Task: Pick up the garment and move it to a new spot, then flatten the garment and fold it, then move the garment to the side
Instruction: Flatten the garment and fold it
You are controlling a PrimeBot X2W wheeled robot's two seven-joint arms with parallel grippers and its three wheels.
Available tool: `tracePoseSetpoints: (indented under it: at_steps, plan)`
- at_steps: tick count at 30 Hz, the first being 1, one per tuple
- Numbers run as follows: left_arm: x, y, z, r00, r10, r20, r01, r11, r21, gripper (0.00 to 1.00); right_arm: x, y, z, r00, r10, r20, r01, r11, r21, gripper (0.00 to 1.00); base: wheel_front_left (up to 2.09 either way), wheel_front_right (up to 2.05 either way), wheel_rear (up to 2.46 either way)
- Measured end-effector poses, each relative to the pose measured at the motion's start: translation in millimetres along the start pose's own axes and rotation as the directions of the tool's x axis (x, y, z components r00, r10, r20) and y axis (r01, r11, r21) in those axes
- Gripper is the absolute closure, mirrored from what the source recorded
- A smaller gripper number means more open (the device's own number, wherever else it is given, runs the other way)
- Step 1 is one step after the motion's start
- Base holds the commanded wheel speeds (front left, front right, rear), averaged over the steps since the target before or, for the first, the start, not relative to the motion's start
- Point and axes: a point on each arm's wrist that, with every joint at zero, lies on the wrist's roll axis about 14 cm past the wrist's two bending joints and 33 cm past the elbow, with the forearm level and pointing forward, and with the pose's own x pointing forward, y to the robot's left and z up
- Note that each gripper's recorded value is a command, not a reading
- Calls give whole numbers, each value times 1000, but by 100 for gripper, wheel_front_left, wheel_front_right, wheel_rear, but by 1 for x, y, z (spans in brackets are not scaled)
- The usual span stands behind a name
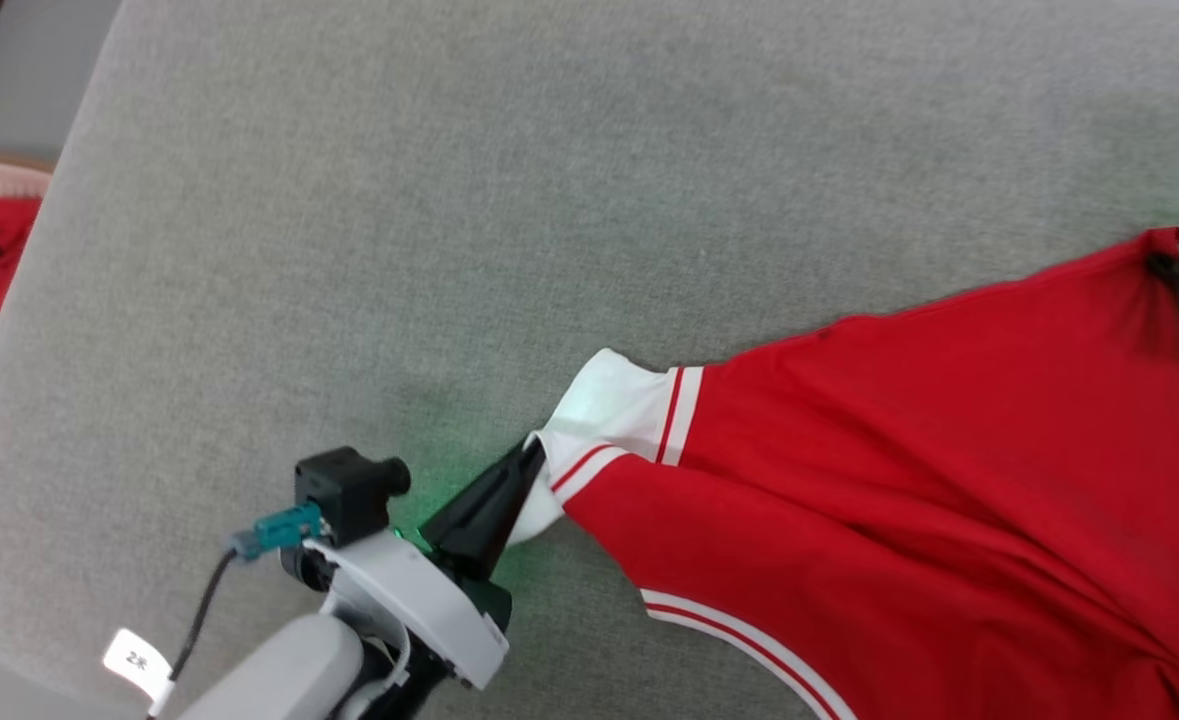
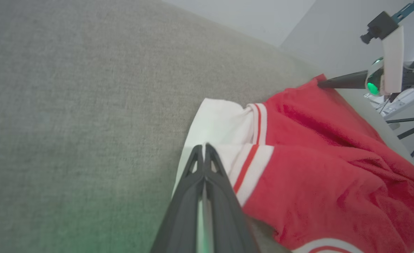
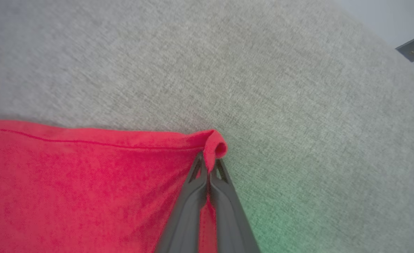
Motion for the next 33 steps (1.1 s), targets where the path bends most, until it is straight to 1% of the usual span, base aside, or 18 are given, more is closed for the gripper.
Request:
tracePoseSetpoints:
  at_steps: [3,6,8,10,12,13,15,17,19,22,25,27,28,30,32,33]
  plan:
    - [2,-3,14,999,-13,37,13,1000,6,100,-8,0,10,998,2,65,-5,998,60,100,0,0,0]
    - [8,-4,36,996,-36,84,33,999,34,100,-23,-6,34,984,-12,179,-11,992,129,100,0,0,0]
    - [18,-7,59,990,-63,123,56,997,57,100,-37,-23,55,960,-60,272,12,985,175,100,0,0,0]
    - [30,-12,88,980,-98,171,84,993,82,100,-53,-42,73,928,-121,354,42,974,222,100,0,0,0]
    - [43,-16,119,969,-125,214,106,989,99,100,-68,-59,93,882,-179,437,59,960,274,100,0,0,0]
    - [49,-19,137,961,-140,239,116,987,111,100,-78,-69,106,847,-213,487,64,950,304,100,0,0,0]
    - [63,-27,174,941,-165,296,146,986,86,100,-97,-89,128,779,-279,561,73,930,361,100,0,0,0]
    - [77,-31,211,924,-176,341,161,984,74,100,-114,-105,150,705,-335,625,50,903,427,100,0,0,0]
    - [89,-29,251,907,-171,384,145,985,96,100,-130,-119,170,642,-379,667,51,889,456,100,0,0,0]
    - [107,-27,305,877,-148,456,114,988,102,100,-155,-141,197,537,-443,718,28,860,509,100,0,0,0]
    - [120,-32,354,834,-138,535,101,990,98,100,-183,-158,222,426,-491,760,1,841,542,100,0,0,0]
    - [124,-38,385,791,-133,597,93,991,97,100,-203,-166,236,358,-512,781,-5,835,550,100,0,0,0]
    - [126,-44,398,765,-140,629,97,990,103,100,-209,-170,240,338,-522,784,-2,832,555,100,0,0,0]
    - [129,-53,416,720,-149,678,121,989,88,100,-215,-177,242,317,-535,783,15,829,560,100,0,0,0]
    - [136,-58,420,697,-149,701,142,987,67,100,-213,-180,240,324,-540,777,29,827,562,100,0,0,0]
    - [141,-59,417,701,-147,698,158,986,49,100,-209,-181,237,331,-542,773,35,825,564,100,0,0,0]
